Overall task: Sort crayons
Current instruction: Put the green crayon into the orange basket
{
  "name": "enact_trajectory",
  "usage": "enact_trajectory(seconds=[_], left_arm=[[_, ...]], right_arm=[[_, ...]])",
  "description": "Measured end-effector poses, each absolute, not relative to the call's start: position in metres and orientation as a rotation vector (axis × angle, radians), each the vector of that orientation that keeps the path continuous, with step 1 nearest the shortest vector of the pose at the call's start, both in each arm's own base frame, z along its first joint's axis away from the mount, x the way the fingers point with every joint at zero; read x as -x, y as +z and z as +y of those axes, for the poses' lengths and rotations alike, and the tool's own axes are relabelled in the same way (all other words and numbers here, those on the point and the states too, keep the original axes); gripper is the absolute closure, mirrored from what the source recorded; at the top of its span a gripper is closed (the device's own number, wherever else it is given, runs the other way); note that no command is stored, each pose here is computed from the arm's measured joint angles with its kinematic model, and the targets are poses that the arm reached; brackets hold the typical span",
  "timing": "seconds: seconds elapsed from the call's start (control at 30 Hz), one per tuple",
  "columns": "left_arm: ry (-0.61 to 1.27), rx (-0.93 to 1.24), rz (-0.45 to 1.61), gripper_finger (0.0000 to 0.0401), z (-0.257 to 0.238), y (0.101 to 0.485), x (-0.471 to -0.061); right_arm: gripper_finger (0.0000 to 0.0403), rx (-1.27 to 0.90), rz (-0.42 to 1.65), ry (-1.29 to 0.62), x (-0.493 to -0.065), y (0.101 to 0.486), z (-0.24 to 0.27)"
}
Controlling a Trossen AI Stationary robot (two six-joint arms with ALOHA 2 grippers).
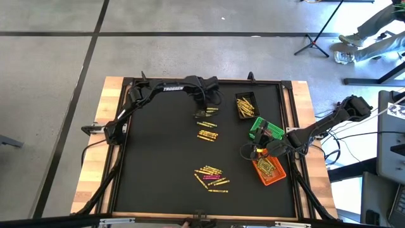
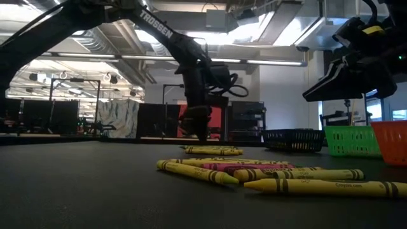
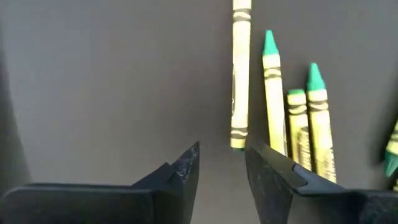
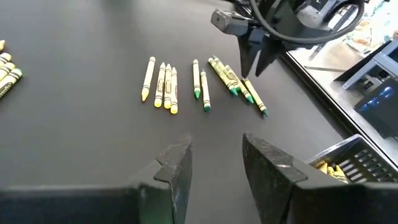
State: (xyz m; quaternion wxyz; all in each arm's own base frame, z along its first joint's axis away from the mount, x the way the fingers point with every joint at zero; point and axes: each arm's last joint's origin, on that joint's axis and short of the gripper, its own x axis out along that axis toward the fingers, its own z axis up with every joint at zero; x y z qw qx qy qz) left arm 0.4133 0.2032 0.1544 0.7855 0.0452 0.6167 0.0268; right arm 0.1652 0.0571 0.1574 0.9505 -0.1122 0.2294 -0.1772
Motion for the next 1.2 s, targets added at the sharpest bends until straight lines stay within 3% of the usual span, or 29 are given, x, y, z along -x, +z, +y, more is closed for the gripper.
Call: enact_trajectory(seconds=[0.5, 0.93, 1.2], left_arm=[[-0.017, -0.133, 1.312, 0.0289, 0.199, 0.151, -0.417], [-0.027, -0.309, 1.343, 0.0289, 0.191, 0.151, -0.423], [-0.158, -0.409, 1.321, 0.0289, 0.19, 0.151, -0.423]], right_arm=[[0.0265, 0.207, 0.463, -0.365, -0.165, 0.157, 0.057], [0.0265, 0.207, 0.463, -0.365, -0.165, 0.158, 0.057], [0.0265, 0.201, 0.461, -0.367, -0.165, 0.158, 0.057]])
